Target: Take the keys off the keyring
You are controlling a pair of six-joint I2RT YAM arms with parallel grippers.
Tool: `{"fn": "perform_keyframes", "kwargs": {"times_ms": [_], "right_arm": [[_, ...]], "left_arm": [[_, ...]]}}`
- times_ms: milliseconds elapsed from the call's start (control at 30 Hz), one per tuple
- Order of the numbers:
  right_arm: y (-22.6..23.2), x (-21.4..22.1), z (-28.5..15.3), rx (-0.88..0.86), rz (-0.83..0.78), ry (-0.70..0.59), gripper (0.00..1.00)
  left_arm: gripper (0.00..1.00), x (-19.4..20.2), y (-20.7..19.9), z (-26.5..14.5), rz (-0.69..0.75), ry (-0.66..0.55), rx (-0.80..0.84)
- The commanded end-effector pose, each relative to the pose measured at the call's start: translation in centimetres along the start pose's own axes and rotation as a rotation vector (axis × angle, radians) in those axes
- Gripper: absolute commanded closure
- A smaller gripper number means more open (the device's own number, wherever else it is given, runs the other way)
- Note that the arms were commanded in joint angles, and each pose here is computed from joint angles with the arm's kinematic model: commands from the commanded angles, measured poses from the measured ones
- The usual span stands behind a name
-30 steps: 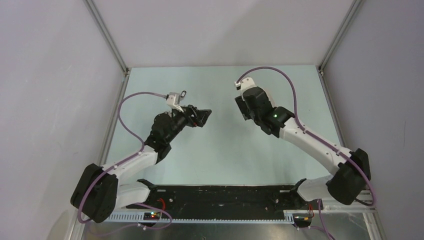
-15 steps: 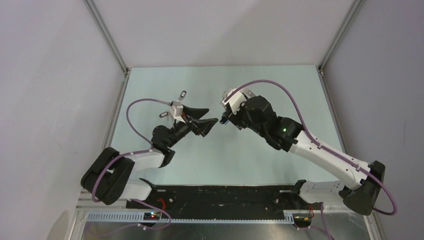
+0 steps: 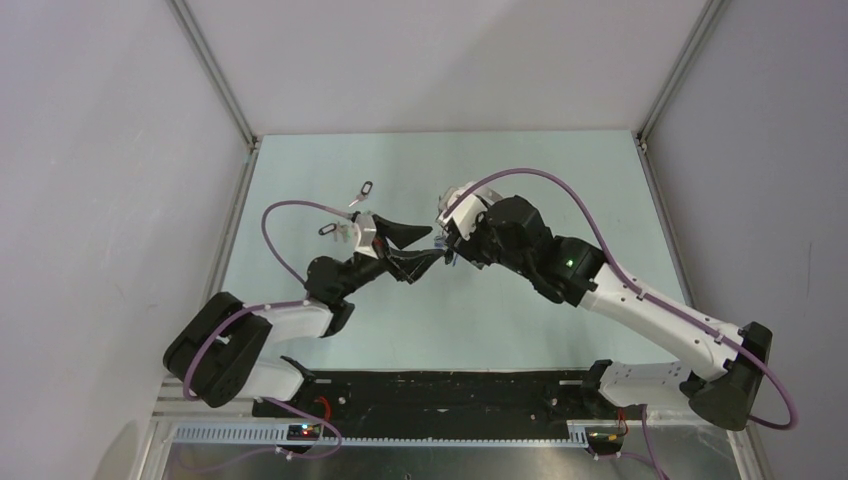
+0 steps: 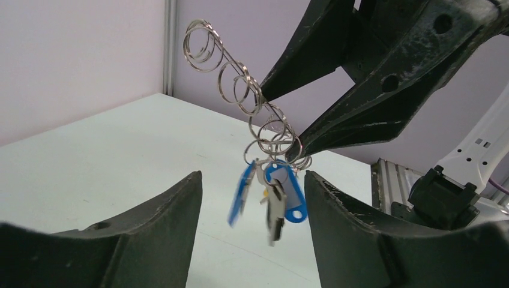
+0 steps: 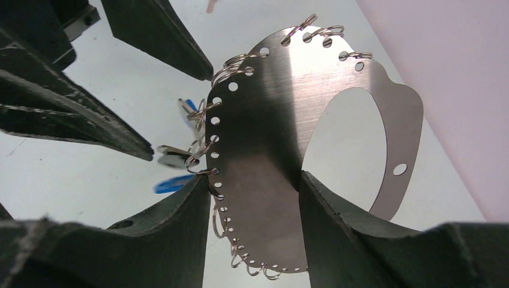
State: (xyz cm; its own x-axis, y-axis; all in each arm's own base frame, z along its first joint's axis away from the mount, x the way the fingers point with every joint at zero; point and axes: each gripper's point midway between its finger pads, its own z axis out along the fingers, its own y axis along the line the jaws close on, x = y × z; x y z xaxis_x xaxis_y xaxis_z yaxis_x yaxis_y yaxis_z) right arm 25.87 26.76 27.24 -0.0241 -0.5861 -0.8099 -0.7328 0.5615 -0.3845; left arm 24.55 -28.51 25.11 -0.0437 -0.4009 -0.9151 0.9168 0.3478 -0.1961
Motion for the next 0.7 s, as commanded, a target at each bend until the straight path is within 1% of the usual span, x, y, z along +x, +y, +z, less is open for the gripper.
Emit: {"fn": "perform_keyframes", "kwargs": {"times_ms": [0,200,400,667], "right_arm": [[-0.8,-3.4,-1.8,0.008,-0.008,-0.109,0.72],[-0.4,-3.9,-2.3,-0.008,-0.017,-0.131,0.73],[-0.1,-4.1,-2.9,-0.026,-0.023,-0.143,0.73],[0.3,-4.1,-2.9,-0.041,-0.028,-0.144,0.73]], "left_arm": [[0.34,-1.5,-0.7,1.0,0.07,-0.047,0.054],[0.41,-1.2,-0.4,1.0,0.076,-0.044,0.045],[0.46,-1.1,-0.7,1.2,0.075,-0.035,0.066],[0.47,-0.8,-1.0,1.4,0.068,-0.025,0.086]]}}
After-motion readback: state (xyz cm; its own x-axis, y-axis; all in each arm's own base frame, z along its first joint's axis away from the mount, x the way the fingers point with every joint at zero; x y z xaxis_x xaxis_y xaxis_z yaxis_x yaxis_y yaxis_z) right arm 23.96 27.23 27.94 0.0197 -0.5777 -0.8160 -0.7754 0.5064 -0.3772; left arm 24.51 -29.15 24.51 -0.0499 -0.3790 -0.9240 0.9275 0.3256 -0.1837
